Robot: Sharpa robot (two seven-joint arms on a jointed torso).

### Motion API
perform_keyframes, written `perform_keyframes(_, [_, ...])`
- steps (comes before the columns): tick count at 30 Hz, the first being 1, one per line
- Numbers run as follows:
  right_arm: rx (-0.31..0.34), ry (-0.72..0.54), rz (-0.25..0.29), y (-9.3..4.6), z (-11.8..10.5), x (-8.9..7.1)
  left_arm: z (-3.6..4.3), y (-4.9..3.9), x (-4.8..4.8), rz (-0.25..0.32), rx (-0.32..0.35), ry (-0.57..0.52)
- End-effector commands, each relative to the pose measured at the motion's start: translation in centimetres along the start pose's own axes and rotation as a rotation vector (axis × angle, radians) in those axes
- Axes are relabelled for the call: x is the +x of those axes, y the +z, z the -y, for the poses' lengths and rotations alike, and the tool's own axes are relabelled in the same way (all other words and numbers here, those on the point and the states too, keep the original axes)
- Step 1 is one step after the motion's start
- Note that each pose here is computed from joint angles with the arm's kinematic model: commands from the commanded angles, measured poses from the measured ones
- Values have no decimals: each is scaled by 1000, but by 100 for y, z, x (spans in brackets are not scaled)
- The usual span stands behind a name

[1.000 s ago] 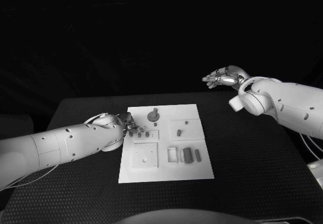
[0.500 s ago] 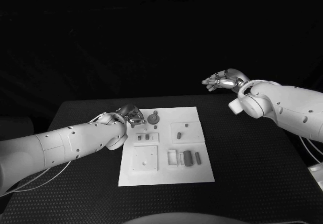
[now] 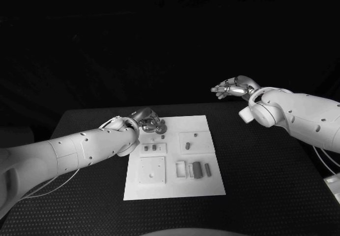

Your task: Assemble the parts on the task board

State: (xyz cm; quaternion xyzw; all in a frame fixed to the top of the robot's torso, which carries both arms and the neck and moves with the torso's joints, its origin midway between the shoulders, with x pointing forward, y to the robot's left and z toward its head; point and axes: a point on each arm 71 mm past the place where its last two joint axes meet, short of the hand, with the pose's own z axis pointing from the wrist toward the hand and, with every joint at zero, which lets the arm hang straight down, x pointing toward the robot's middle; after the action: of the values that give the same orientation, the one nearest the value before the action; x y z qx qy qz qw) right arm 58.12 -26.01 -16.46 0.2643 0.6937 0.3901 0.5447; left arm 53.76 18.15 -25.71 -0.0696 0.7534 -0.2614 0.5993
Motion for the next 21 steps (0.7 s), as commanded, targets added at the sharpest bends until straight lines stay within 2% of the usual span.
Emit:
perform_keyframes(1, [-15, -6, -9, 4, -15, 10, 99, 29, 53, -72, 110, 141])
perform_keyframes(2, [-15, -6, -10, 5, -18, 15, 116, 45, 80, -97, 117, 177])
perform_keyframes(6, [-19, -6, -14, 13, -33, 37, 161, 87, 126, -125, 129, 255])
perform_keyframes(10, [-19, -6, -14, 16, -37, 42, 207, 122, 170, -149, 134, 292])
perform_keyframes(15, [-21, -5, -16, 20, -43, 50, 220, 166, 179, -140, 128, 303])
perform_keyframes(21, [-21, -6, -16, 22, -45, 53, 215, 190, 199, -163, 106, 316])
